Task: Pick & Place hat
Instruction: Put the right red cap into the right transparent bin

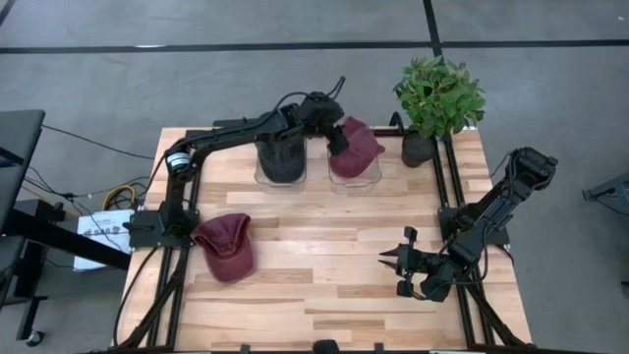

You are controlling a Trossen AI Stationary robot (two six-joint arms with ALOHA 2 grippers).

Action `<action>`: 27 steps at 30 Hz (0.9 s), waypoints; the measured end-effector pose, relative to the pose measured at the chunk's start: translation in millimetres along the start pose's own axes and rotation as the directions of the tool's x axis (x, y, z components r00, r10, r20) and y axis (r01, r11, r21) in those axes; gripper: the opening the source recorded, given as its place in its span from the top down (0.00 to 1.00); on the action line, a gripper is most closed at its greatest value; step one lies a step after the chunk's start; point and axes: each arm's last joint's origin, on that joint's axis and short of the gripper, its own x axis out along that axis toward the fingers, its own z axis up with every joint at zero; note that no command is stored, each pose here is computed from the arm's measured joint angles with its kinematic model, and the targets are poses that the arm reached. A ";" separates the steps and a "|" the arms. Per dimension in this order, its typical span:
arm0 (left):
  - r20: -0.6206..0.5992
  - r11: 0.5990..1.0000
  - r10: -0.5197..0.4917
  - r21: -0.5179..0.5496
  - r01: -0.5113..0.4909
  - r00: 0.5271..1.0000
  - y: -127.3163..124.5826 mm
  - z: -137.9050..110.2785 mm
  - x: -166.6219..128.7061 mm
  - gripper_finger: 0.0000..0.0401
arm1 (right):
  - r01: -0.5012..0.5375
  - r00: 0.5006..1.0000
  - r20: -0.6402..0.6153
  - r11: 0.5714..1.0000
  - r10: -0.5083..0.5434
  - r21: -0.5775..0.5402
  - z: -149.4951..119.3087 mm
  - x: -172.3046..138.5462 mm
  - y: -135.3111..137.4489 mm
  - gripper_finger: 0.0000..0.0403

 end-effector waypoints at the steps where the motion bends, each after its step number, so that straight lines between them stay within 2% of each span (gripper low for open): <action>1: 0.010 0.999 -0.037 0.030 0.037 0.999 -1.8 0.9 -0.8 0.64 | 0.000 1.000 -0.001 1.000 0.000 -0.001 -0.1 0.0 0.0 0.83; 4: 0.023 0.974 -0.155 0.168 0.149 0.988 -9.7 2.7 -4.9 0.65 | 0.001 1.000 -0.001 1.000 -0.001 0.000 0.0 0.0 -0.1 0.83; 6: 0.030 0.938 -0.185 0.305 0.167 0.982 -16.4 4.0 -6.7 0.65 | 0.000 1.000 0.000 1.000 0.000 -0.001 -0.1 0.0 0.0 0.83; 9: 0.027 0.869 -0.155 0.479 0.123 0.988 -21.9 4.8 -8.3 0.65 | 0.000 1.000 0.000 1.000 0.000 0.000 0.0 0.0 0.0 0.83; 11: 0.023 0.842 -0.092 0.536 0.065 0.995 -19.6 5.0 -8.0 0.65 | -0.001 1.000 0.001 1.000 0.001 0.001 0.1 0.0 0.1 0.83; 13: 0.016 0.831 -0.051 0.555 0.033 0.999 -12.1 3.9 -6.3 0.65 | -0.001 1.000 0.000 1.000 0.001 0.001 0.1 0.0 0.1 0.83; 15: 0.014 0.836 -0.053 0.547 0.037 0.998 -1.7 2.3 -3.7 0.66 | -0.001 1.000 0.000 1.000 0.001 0.001 0.1 0.0 0.1 0.83; 23: 0.054 0.848 -0.287 0.479 0.227 0.956 36.3 -4.6 3.3 0.69 | -0.007 1.000 -0.004 1.000 0.007 0.001 -0.1 0.0 0.3 0.83; 27: 0.066 0.847 -0.329 0.461 0.263 0.942 49.0 -7.3 4.6 0.70 | -0.007 1.000 -0.005 1.000 0.007 0.000 -0.1 0.0 0.3 0.83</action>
